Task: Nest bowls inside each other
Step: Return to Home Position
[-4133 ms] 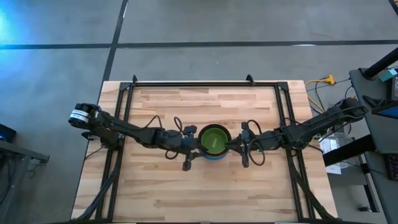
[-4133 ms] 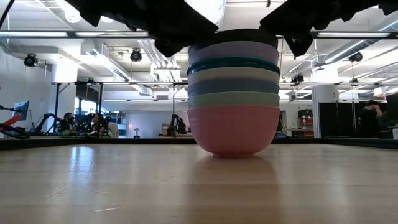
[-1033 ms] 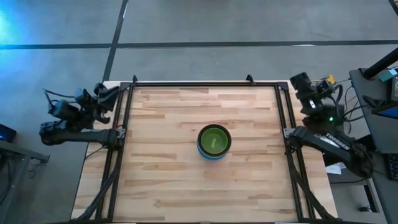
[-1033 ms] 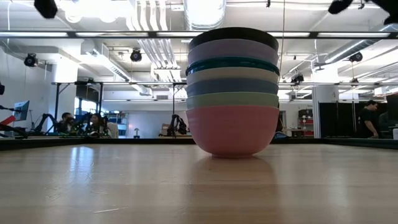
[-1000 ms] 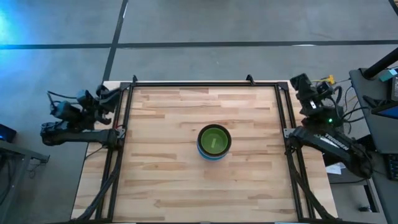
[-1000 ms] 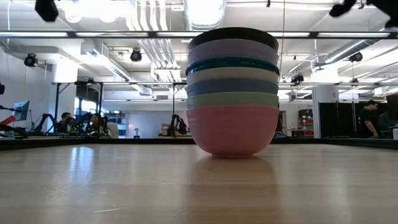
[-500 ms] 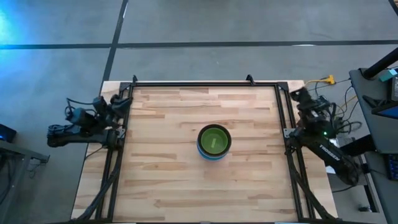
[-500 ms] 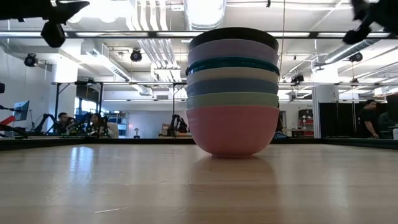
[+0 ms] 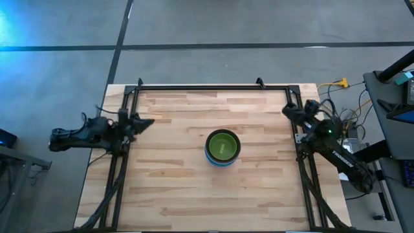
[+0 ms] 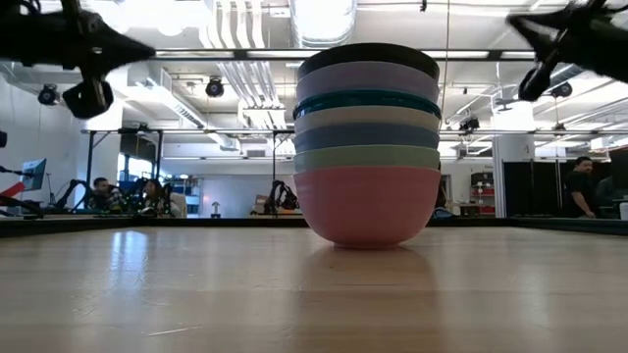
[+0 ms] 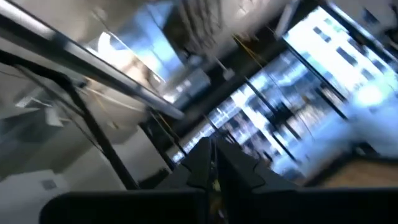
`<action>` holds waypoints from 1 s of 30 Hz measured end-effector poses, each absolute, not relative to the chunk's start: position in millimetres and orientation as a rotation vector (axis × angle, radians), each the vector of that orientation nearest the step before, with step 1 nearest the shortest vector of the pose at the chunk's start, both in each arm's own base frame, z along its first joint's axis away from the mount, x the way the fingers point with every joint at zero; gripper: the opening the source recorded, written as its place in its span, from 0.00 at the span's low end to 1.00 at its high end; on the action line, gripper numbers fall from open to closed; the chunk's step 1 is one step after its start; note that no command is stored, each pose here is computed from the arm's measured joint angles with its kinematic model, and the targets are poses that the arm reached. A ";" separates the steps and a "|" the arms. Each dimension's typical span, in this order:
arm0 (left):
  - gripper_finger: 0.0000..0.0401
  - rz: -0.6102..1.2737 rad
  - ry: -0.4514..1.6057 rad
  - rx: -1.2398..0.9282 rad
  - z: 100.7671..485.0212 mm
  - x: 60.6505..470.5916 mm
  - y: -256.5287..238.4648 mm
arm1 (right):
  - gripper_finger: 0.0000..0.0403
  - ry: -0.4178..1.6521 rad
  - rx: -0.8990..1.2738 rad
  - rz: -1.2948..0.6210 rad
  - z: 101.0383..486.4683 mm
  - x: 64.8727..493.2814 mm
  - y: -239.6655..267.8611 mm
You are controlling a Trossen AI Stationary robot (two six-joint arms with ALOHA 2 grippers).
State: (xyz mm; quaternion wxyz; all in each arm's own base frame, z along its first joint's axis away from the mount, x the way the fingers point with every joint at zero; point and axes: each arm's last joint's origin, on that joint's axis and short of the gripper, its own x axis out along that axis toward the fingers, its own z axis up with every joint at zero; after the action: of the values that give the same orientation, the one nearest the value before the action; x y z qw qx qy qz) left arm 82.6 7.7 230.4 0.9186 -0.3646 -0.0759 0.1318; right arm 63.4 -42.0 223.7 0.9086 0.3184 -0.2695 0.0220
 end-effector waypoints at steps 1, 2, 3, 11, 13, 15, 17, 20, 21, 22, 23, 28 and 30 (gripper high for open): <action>0.00 0.279 -0.115 -0.763 226.5 84.5 7.1 | 0.04 -0.510 0.675 0.028 219.6 65.5 -43.6; 0.00 0.284 -0.086 -0.773 224.1 86.6 6.5 | 0.03 -0.471 0.693 0.014 215.6 67.3 -44.9; 0.00 0.286 -0.064 -0.782 222.4 88.8 5.8 | 0.03 -0.440 0.711 0.004 212.4 68.7 -45.8; 0.00 0.265 0.032 -0.797 198.6 108.5 -1.2 | 0.02 -0.261 0.773 0.039 197.2 78.6 -40.9; 0.00 0.250 0.033 -0.807 187.8 112.3 -3.6 | 0.02 -0.200 0.795 0.019 189.9 82.4 -38.6; 0.00 0.230 0.019 -0.830 176.5 114.9 -6.4 | 0.02 -0.153 0.810 0.005 184.5 85.8 -35.1; 0.00 0.219 -0.006 -0.841 167.3 115.7 -9.0 | 0.02 -0.117 0.810 0.008 181.0 88.7 -30.2; 0.00 0.242 -0.040 -0.840 162.4 114.6 -12.2 | 0.02 -0.112 0.808 -0.002 179.8 91.6 -23.7; 0.00 0.263 -0.028 -0.825 160.7 113.9 -13.1 | 0.02 -0.115 0.813 -0.003 179.9 92.4 -21.4; 0.00 0.274 -0.028 -0.810 160.2 113.3 -14.0 | 0.02 -0.115 0.818 0.001 179.9 93.1 -18.9; 0.00 0.279 -0.034 -0.794 160.7 112.8 -14.7 | 0.02 -0.114 0.822 0.002 179.8 93.8 -16.3; 0.00 0.308 0.002 -0.746 156.4 109.1 -15.8 | 0.02 -0.051 0.819 -0.066 167.8 97.0 -6.2; 0.00 0.311 0.010 -0.737 155.6 107.6 -15.3 | 0.02 -0.022 0.796 -0.055 166.6 98.1 -2.6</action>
State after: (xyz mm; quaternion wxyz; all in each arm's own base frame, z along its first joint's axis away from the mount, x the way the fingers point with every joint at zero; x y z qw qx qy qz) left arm 107.6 -15.3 155.6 0.9210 -0.3590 0.0048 0.1514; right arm 98.1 -2.6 166.6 0.9215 0.3874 -0.0108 -0.0267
